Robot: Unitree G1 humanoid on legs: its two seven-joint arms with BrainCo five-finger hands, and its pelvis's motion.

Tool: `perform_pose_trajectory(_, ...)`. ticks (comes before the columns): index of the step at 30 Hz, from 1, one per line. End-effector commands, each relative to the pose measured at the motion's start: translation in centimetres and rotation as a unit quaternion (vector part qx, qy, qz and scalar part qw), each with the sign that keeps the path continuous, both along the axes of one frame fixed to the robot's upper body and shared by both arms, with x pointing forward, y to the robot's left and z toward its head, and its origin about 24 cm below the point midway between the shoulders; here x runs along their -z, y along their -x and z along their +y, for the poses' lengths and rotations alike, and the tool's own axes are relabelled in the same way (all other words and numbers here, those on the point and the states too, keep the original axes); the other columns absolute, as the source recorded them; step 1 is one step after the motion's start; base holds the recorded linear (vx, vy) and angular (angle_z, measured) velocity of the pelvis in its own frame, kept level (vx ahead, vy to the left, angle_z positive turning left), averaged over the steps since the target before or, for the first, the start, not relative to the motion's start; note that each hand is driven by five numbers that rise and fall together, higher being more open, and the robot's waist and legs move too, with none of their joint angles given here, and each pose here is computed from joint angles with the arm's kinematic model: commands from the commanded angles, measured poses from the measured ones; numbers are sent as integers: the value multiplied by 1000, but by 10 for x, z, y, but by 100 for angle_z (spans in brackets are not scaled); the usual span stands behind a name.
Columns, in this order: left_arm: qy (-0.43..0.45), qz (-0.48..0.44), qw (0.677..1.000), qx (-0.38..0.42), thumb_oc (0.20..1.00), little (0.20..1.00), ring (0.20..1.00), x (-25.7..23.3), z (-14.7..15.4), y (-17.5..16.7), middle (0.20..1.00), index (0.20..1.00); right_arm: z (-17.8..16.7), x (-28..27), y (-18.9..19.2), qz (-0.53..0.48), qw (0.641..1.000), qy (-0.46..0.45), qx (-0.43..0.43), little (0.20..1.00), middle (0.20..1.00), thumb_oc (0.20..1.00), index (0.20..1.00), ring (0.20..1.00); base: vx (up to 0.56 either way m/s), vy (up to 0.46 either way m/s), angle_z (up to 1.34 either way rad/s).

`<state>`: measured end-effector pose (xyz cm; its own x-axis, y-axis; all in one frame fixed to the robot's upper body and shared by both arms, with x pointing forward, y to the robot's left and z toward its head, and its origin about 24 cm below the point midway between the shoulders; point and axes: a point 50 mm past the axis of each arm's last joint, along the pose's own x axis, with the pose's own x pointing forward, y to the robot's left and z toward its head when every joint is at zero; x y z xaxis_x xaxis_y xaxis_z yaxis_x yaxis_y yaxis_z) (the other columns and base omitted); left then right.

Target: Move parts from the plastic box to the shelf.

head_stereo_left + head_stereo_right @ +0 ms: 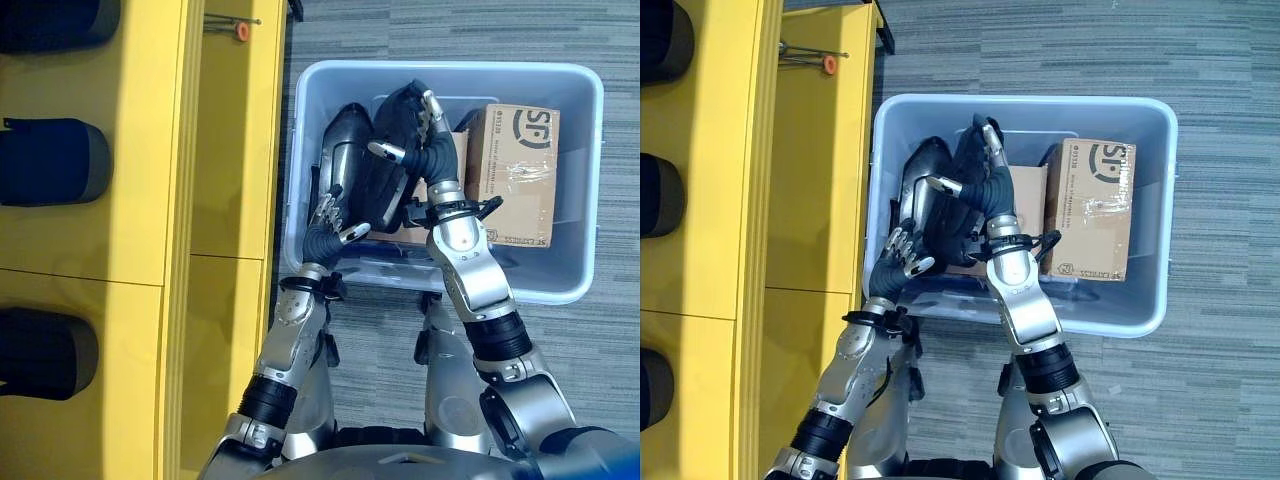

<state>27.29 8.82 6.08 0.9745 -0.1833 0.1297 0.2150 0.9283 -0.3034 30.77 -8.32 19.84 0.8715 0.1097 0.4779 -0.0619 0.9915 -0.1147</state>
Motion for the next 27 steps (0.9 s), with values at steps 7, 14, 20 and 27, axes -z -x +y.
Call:
perform_pose_trajectory(7,5,-77,997,5,1000,1000,1000,-27,3,9,1000,1000,3,-5,10,-29,999,-29,-5,1000,1000,1000,1000,1000,-1,-1,-1)
perform_pose_trajectory(14,0,-70,998,2,1000,1000,1000,-23,8,12,1000,1000,-16,-5,15,-50,998,-18,33,1000,1000,1000,1000,1000,0,0,0)
perform_pose_trajectory(20,-3,-66,998,5,1000,1000,1000,-21,7,13,1000,1000,-53,-5,17,-62,990,-25,121,1000,1000,1000,1000,1000,-3,-5,-4)
perform_pose_trajectory(27,-4,-61,998,19,1000,1000,1000,-18,2,16,1000,1000,-78,-8,8,-65,980,-12,188,1000,1000,1000,1000,1000,13,-13,-3)
